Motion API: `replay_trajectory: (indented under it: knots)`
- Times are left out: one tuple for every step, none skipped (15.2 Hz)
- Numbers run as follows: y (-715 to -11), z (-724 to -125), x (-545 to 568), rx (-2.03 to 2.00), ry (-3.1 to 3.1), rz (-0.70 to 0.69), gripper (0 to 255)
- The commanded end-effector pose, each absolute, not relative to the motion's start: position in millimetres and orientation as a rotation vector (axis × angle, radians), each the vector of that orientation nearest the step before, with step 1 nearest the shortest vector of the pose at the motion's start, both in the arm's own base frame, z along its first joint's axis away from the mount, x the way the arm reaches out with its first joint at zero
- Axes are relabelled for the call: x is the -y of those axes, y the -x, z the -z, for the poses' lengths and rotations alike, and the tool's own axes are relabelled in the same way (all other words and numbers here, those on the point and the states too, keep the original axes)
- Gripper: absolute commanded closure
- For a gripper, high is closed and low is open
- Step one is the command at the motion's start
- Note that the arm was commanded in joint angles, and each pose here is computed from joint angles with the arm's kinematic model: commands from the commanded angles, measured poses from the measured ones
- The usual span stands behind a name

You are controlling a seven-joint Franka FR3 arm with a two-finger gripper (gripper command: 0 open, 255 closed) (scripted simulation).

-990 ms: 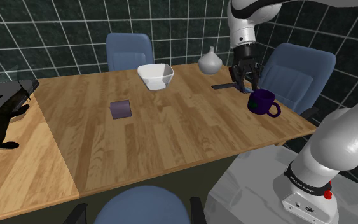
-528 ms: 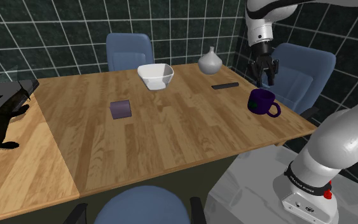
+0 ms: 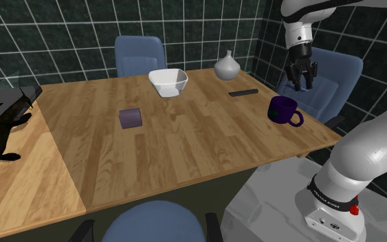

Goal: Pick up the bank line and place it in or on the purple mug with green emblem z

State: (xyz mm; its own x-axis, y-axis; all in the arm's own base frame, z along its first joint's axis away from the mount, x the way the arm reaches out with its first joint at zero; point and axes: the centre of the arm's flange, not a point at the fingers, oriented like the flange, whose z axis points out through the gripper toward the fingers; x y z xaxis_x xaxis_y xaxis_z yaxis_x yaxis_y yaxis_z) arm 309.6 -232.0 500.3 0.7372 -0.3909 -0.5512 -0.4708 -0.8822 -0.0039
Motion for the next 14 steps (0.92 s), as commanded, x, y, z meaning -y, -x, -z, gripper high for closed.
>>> replay_trajectory:
  knots:
    - [-309,-490,234,-0.696,2.794,-0.838,255]
    - [-309,-485,234,-0.696,2.794,-0.838,255]
    - [-309,-480,234,-0.696,2.794,-0.838,255]
    - [-309,-474,234,-0.696,2.794,-0.838,255]
    - [-309,-469,234,-0.696,2.794,-0.838,255]
    - [-309,-464,234,-0.696,2.794,-0.838,255]
    - [-309,-459,234,-0.696,2.794,-0.838,255]
    - [-309,-453,234,-0.696,2.794,-0.838,255]
    - [-309,-448,234,-0.696,2.794,-0.838,255]
    - [-309,-443,234,-0.696,2.794,-0.838,255]
    - [-309,-437,234,-0.696,2.794,-0.838,255]
    - [-309,-432,234,-0.696,2.794,-0.838,255]
    - [-309,-427,234,-0.696,2.794,-0.838,255]
    - [-309,-418,234,-0.696,2.794,-0.838,255]
